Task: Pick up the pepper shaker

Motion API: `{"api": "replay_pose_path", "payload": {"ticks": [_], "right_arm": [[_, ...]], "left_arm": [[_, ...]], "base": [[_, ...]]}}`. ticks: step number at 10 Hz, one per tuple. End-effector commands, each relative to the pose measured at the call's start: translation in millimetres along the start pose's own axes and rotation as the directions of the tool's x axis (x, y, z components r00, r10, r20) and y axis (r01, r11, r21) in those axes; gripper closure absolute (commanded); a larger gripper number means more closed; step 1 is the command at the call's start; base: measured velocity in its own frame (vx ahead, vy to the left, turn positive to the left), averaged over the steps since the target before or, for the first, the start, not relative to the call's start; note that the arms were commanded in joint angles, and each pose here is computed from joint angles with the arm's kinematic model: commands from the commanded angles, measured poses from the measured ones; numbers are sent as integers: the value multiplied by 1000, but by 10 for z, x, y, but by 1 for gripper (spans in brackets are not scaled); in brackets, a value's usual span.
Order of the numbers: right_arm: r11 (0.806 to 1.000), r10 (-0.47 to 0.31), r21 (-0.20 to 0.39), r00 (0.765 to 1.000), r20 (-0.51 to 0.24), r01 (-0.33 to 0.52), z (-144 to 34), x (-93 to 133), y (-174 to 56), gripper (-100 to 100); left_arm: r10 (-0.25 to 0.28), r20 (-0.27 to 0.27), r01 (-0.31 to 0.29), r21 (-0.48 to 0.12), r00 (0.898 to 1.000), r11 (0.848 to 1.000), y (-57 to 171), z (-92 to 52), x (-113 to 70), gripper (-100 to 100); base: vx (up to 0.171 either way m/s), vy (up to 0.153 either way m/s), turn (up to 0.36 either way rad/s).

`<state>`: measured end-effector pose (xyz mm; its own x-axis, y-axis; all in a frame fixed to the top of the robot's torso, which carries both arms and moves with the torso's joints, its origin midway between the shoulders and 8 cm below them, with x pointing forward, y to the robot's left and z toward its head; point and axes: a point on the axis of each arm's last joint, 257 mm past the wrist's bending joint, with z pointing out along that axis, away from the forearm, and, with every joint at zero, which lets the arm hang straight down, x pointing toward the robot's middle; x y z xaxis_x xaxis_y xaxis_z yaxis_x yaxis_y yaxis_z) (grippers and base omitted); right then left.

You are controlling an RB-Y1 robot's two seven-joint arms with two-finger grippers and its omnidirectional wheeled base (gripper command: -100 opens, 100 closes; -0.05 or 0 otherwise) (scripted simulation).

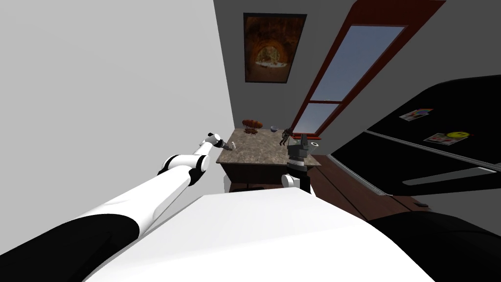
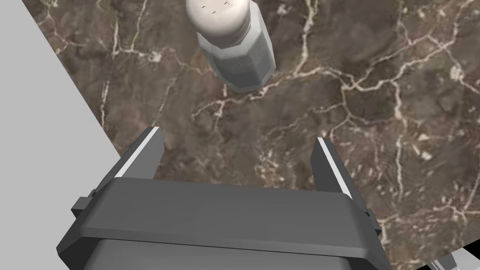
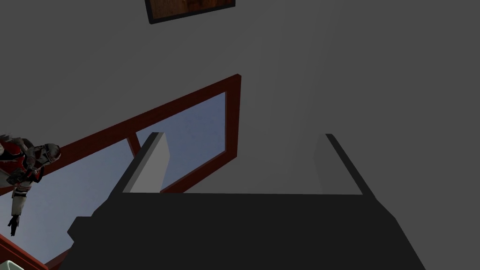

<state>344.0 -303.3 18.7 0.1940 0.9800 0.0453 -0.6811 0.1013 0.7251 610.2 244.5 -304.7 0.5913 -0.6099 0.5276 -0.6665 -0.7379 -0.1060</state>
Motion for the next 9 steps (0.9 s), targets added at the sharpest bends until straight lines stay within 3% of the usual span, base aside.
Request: {"api": "replay_pose_path", "payload": {"ticks": [1,5,6,7,8,9], "right_arm": [[1000,0,0,1000,0,0,0,0,0,0],[1000,0,0,1000,0,0,0,0,0,0],[1000,0,0,1000,0,0,0,0,0,0],[1000,0,0,1000,0,0,0,0,0,0],[1000,0,0,1000,0,0,0,0,0,0],[1000,0,0,1000,0,0,0,0,0,0]], "left_arm": [[-19,13,20,-43,1000,999,78,-39,19,-100],[-40,15,41,-81,999,996,107,-160,137,-100],[-34,15,35,-72,999,997,101,-124,90,-100],[-36,16,37,-75,999,997,109,-131,98,0],[-37,14,38,-72,999,997,162,-23,30,-100],[-38,13,39,-71,999,997,185,22,1,-100]], "base": [[67,-15,-4],[65,-23,-32],[61,-36,-16],[9,-6,4],[33,-15,-27],[57,-20,-21]]}}
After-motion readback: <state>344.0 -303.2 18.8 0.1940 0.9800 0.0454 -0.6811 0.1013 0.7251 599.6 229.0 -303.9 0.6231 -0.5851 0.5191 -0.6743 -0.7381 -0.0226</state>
